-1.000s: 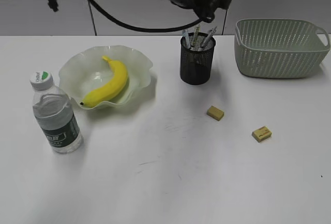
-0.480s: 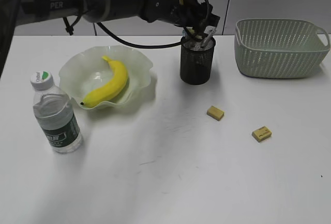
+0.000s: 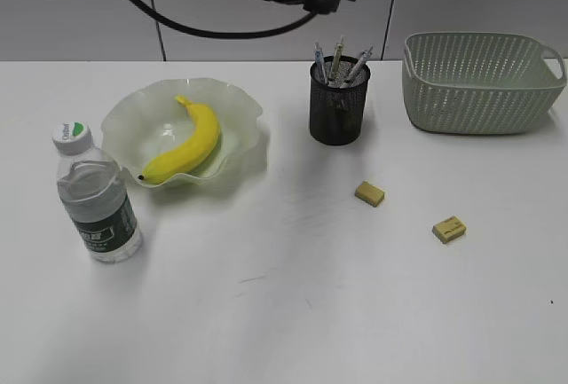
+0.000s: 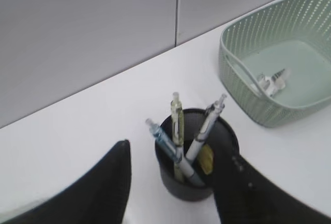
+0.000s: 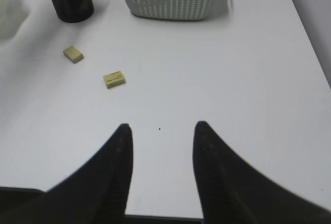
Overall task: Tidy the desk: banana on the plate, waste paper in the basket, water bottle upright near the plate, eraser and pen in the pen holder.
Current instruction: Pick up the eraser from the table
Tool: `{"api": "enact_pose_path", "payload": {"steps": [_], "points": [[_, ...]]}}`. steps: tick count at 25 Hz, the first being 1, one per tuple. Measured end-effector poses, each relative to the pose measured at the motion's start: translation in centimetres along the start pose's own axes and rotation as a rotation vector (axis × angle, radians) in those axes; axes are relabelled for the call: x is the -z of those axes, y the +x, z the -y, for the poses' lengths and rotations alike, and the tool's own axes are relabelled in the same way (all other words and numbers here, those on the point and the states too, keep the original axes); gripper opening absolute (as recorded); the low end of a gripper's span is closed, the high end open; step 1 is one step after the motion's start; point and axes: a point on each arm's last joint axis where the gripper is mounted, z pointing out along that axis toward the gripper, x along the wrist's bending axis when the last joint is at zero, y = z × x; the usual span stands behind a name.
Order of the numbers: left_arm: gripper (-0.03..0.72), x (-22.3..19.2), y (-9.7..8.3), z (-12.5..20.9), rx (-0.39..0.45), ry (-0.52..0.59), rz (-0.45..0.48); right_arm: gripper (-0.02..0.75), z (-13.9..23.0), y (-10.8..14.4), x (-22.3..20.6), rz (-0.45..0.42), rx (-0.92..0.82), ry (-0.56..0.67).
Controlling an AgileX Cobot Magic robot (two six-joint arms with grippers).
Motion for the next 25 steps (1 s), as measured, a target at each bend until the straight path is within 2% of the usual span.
{"api": "enact_pose_path", "payload": {"steps": [2, 6, 11, 15, 20, 25], "points": [[0.367, 3.5, 0.6, -0.3, -0.019, 0.003, -0.02, 0.319, 0.0, 0.0, 0.0, 0.0, 0.0, 0.0], [0.355, 12.0, 1.8, 2.6, -0.054, 0.037, -0.045, 0.319, 0.0, 0.0, 0.0, 0.0, 0.0, 0.0], [0.372, 26.0, 3.6, 11.5, -0.044, 0.073, -0.06, 0.319, 0.0, 0.0, 0.0, 0.0, 0.0, 0.0], [0.481, 34.9, 5.2, 19.2, 0.008, 0.028, -0.066, 0.319, 0.0, 0.0, 0.0, 0.0, 0.0, 0.0], [0.505, 39.1, 6.1, 25.5, 0.071, 0.048, -0.066, 0.319, 0.0, 0.0, 0.0, -0.004, -0.002, 0.0], [0.456, 40.6, 6.3, 27.6, 0.118, -0.05, -0.039, 0.319, 0.0, 0.1, 0.0, -0.006, -0.002, 0.0]]}}
